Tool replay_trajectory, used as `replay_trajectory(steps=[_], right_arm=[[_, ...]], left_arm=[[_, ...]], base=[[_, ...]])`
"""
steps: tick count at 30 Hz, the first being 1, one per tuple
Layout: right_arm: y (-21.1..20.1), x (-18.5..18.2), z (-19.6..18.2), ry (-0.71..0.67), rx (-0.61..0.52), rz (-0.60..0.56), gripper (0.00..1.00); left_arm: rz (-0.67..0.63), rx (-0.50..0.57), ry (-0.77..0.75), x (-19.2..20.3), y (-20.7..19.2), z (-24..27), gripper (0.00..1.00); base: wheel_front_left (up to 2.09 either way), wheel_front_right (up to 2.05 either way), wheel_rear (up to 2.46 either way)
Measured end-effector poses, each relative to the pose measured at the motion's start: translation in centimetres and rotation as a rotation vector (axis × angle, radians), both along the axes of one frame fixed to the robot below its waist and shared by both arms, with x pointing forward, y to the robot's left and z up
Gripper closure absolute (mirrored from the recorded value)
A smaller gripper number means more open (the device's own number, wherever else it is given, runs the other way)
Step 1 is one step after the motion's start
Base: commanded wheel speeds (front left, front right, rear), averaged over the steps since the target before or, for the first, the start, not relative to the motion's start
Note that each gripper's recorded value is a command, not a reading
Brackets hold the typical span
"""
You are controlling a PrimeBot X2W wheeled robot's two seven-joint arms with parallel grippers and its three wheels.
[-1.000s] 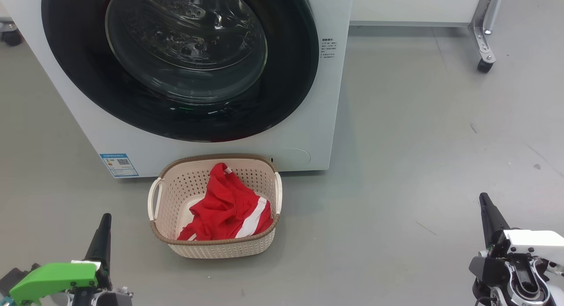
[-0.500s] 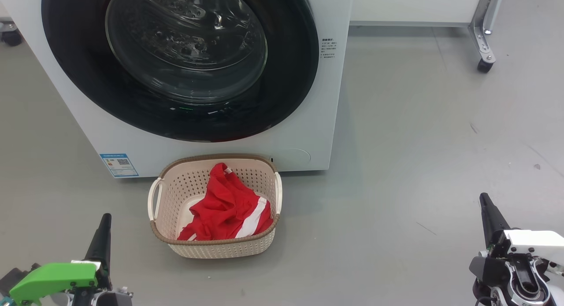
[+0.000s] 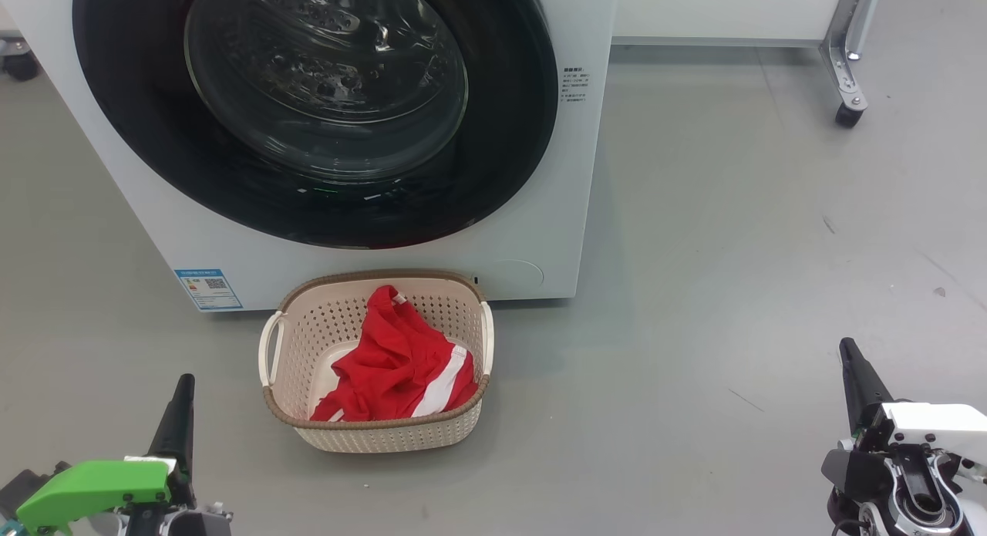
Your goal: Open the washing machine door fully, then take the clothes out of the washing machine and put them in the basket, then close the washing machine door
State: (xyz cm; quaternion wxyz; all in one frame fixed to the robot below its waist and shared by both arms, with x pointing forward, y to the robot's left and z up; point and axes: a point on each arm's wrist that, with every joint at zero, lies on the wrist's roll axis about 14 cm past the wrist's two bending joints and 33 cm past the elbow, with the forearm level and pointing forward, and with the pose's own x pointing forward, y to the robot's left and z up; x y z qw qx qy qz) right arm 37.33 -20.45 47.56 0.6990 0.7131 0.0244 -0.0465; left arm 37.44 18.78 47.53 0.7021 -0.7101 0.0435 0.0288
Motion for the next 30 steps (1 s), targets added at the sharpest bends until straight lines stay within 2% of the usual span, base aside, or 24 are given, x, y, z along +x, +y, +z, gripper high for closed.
replay_trajectory(steps=[30], right_arm=[[-0.04, 0.02, 0.04, -0.001, 0.001, 0.002, 1.0]], left_arm=[[-0.005, -0.002, -0.001, 0.01, -0.06, 0.02, 1.0]], base=[[0.0, 0.0, 0.0]])
